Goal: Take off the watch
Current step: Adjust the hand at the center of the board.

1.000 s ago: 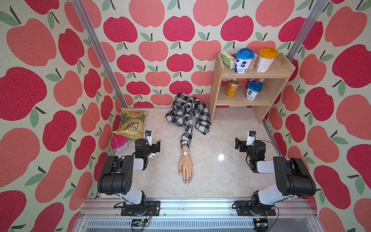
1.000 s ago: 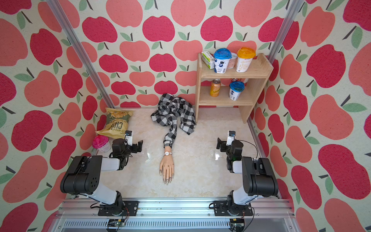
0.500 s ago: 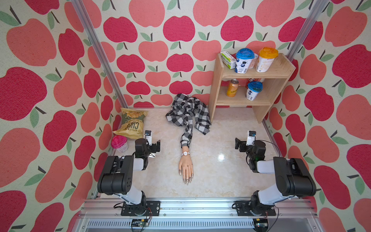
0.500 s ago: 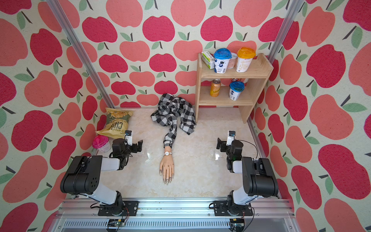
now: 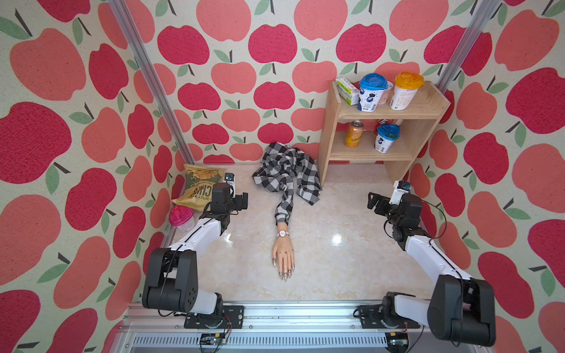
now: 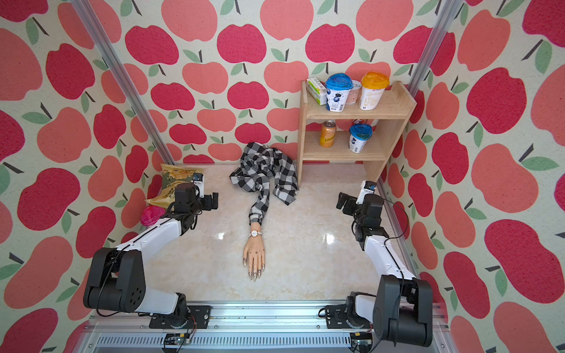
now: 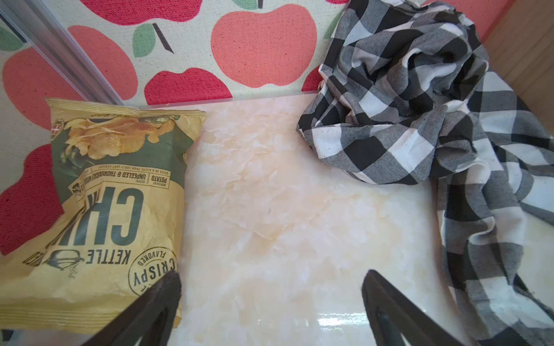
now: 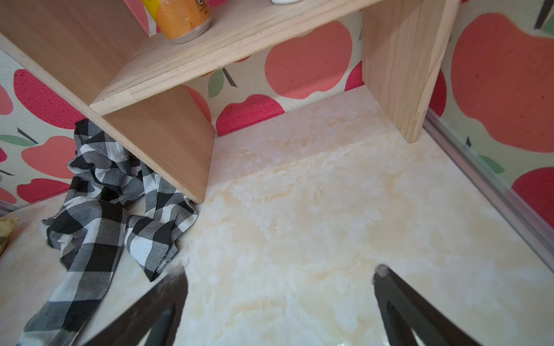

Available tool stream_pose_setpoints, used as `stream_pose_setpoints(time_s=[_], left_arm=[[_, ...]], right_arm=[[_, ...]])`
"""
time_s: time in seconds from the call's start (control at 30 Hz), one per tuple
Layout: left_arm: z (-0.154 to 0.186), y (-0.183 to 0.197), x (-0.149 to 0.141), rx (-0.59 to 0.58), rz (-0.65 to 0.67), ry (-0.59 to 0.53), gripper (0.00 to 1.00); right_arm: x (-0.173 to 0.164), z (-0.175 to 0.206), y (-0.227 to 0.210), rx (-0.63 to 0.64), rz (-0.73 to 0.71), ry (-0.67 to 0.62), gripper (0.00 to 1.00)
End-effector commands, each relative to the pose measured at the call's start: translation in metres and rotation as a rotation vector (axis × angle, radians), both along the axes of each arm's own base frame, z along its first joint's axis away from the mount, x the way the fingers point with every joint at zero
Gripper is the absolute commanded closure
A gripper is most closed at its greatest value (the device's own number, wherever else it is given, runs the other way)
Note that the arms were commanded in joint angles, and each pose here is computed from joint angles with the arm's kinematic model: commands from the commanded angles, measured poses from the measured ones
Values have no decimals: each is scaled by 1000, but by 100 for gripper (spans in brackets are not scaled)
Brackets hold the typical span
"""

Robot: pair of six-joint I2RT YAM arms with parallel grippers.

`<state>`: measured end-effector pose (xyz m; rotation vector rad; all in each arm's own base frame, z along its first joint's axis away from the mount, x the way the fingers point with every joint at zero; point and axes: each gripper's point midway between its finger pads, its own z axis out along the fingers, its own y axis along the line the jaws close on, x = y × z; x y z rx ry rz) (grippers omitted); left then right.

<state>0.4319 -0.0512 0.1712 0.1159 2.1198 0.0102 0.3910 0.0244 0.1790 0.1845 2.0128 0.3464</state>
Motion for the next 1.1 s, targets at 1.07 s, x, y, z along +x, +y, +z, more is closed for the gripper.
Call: stream_pose_setpoints(time_s=[1.07], left_arm=[[16, -34, -199, -276, 96, 518, 5]], right_arm=[[-182, -77, 368, -401, 454, 653, 4]])
